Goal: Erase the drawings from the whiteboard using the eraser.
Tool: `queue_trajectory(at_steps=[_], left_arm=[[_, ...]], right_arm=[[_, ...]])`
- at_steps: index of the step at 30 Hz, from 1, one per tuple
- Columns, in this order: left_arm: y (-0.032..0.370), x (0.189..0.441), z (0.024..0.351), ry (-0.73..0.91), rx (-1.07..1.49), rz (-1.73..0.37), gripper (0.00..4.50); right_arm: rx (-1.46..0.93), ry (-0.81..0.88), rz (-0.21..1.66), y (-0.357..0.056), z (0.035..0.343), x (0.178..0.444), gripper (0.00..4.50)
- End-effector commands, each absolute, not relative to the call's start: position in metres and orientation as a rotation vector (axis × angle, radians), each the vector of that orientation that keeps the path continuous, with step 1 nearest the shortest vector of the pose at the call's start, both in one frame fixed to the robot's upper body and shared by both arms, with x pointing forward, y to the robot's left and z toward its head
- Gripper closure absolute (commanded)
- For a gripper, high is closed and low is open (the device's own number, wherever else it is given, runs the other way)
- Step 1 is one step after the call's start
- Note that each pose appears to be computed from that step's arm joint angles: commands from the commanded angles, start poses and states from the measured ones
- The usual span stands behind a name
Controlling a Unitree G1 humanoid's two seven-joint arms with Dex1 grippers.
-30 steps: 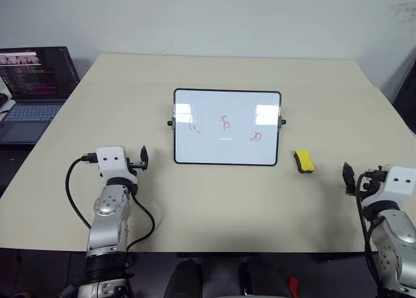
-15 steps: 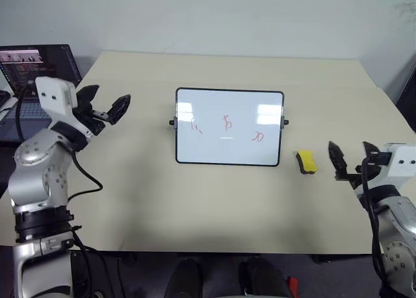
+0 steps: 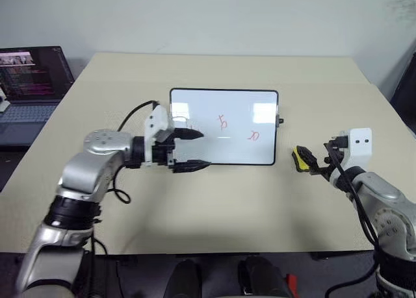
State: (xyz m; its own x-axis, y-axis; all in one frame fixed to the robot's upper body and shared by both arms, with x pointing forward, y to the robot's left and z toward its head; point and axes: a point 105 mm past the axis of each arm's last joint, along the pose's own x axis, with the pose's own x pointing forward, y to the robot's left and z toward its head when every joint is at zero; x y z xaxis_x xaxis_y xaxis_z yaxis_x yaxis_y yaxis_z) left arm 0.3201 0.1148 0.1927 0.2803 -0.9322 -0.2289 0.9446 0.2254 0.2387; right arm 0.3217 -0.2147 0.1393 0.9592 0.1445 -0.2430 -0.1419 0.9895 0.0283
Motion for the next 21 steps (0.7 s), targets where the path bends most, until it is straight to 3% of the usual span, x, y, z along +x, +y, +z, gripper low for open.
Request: queue_trajectory(at_steps=[1, 21], left_arm=[[0.109, 0.327, 0.203, -0.013, 0.406, -1.285, 0.0], [0.09, 0.322, 0.205, -0.035, 0.43, -1.34, 0.0]], right_arm=[[-0.02, 0.237, 0.147, -0.217, 0.141, 0.332, 0.04], [-0.012, 0.29, 0.123, -0.208, 0.117, 0.36, 0.04]])
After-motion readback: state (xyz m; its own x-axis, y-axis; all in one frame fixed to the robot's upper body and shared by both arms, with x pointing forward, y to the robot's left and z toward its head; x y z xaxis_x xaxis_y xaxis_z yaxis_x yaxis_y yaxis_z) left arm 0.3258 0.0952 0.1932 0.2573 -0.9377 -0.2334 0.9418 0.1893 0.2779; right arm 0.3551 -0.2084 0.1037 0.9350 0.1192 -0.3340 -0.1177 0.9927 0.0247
